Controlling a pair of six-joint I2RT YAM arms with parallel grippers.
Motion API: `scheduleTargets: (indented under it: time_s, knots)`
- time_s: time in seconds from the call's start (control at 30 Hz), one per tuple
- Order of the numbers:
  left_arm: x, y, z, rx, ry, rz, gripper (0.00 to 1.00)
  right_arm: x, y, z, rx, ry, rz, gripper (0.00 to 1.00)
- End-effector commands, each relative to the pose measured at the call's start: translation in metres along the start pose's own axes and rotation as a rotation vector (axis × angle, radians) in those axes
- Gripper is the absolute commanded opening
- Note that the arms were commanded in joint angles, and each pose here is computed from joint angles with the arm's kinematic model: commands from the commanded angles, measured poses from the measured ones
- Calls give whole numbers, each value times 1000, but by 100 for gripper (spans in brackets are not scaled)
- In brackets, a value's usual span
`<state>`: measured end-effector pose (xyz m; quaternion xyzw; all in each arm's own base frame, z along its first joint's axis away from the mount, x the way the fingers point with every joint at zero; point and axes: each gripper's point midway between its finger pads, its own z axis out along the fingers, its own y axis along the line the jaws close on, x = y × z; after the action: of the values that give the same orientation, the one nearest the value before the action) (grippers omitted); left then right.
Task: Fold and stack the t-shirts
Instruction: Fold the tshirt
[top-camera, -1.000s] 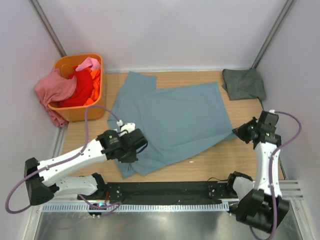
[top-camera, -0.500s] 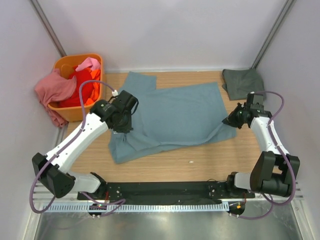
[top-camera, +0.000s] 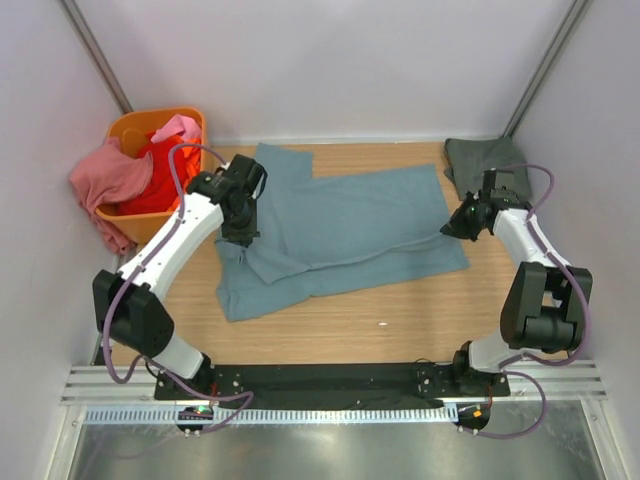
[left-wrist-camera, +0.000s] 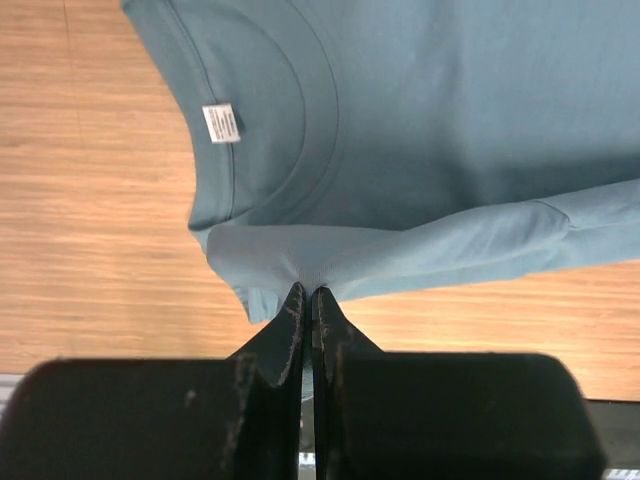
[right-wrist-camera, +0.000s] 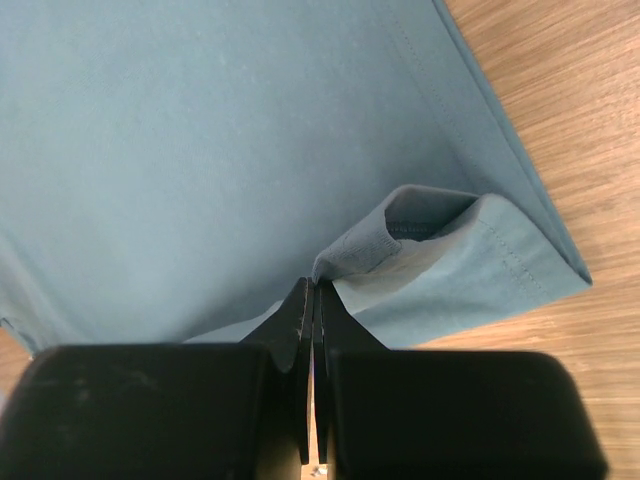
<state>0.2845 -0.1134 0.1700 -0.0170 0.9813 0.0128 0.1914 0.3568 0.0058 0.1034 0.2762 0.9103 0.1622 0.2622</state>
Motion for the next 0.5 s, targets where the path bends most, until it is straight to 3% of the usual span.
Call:
scheduleTargets:
  time_s: [0.0, 0.27, 0.47]
  knots:
    - [-31, -6, -1, 40, -66, 23, 0, -25, 12, -2, -11, -68, -45, 1]
    - [-66, 2, 4, -4, -92, 26, 0, -37, 10, 10, 28, -73, -47, 1]
    - [-68, 5, 21, -24, -51, 23, 0, -37, 10, 26, 32, -42, -36, 1]
